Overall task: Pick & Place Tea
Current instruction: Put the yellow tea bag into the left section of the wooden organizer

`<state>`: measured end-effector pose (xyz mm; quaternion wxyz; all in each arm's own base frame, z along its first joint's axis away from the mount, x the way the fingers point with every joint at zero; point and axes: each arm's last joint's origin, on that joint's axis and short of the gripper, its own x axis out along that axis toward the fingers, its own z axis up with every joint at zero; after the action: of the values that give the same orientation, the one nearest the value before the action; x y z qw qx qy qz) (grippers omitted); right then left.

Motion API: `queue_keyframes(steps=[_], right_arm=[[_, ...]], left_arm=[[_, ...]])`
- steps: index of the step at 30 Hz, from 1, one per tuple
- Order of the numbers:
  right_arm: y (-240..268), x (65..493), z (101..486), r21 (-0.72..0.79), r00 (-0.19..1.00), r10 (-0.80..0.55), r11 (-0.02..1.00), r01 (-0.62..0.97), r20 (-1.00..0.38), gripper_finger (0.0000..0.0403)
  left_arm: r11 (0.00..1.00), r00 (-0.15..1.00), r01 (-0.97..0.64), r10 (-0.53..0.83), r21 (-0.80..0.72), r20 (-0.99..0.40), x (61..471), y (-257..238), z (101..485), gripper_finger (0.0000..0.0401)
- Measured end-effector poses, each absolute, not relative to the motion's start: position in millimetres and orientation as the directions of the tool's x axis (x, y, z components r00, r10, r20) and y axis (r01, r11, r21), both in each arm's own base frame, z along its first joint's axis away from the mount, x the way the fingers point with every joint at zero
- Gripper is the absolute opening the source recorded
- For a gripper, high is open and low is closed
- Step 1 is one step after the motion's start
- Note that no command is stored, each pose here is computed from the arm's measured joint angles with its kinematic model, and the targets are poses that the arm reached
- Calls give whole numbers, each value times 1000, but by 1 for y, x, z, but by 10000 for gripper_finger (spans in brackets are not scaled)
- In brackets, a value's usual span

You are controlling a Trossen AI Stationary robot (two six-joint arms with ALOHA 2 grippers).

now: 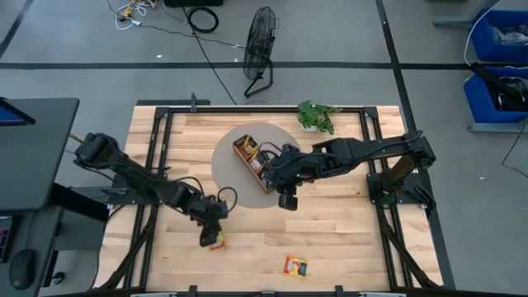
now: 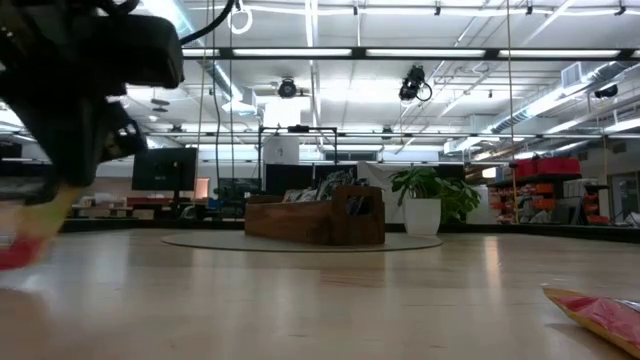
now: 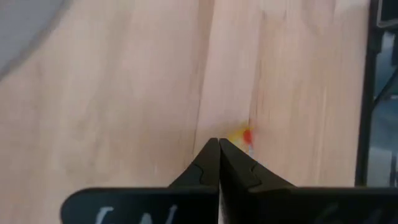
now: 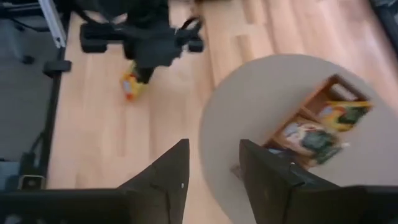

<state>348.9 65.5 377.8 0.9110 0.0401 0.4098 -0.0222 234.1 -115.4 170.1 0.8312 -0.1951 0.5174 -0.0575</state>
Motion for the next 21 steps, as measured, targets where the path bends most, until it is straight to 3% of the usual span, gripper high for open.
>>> queue_keyframes(steps=[15,21], right_arm=[[67,363,327,330,789,243,942,-54,-565,148],[53,367,306,355,812,216,935,-12,-542,148]], left_arm=[[880,658,-174,-231,-443,-717,228,-84,224,0],[872,740,-166,-198,-461,-642,239,-70,254,0]])
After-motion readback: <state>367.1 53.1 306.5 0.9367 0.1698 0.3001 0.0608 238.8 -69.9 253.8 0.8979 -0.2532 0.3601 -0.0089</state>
